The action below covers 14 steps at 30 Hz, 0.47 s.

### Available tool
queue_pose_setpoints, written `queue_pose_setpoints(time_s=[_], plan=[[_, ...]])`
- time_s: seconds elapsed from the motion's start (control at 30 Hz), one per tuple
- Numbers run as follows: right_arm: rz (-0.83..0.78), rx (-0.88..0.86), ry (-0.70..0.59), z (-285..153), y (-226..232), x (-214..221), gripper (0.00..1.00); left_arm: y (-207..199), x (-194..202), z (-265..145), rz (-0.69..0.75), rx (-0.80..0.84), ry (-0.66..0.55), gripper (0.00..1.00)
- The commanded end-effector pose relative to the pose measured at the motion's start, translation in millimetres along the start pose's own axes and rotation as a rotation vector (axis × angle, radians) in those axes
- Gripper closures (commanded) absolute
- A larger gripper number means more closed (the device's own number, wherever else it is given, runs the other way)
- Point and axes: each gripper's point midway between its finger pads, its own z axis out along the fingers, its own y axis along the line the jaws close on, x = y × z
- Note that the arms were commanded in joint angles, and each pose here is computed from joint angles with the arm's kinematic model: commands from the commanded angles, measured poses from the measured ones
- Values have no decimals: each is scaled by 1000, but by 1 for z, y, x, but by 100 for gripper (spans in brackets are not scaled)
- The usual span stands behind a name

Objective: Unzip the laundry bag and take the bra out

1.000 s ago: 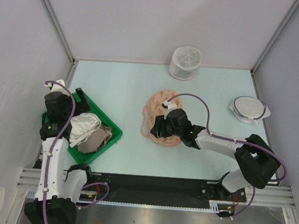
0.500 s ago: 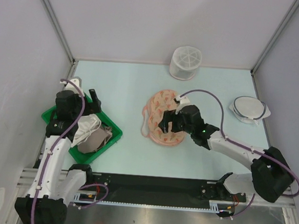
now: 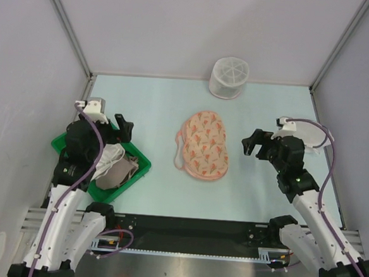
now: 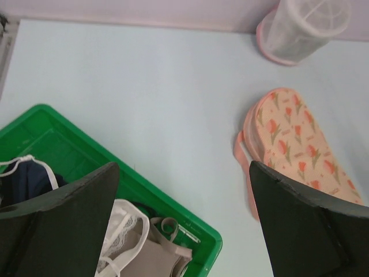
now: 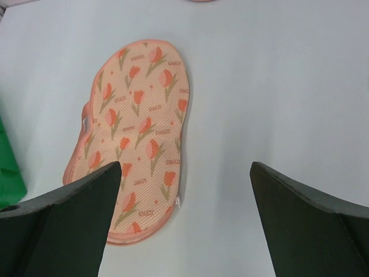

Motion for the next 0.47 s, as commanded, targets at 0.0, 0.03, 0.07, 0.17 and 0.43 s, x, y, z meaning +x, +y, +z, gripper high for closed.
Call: queue_pose_setpoints(time_s=[0.0,0.03,0.07,0.17,0.43], plan=[[-6,-4,2,-16,-5,1,0,-10,-24,-8,36,51,-118,0],[-5,-2,-1,-17,-5,1,0,-9,-24,-8,36,46,-116,0],[-5,-3,-8,-19,-5,-1,0,-8,-22,-7,35,42,-110,0],[-6,-5,-9,-19,-5,-1,0,-7,-22,-8,35,35,-114,0],[-3,-51,12,-13,3,1,0,-4,-25,-15,51,23,-143,0]])
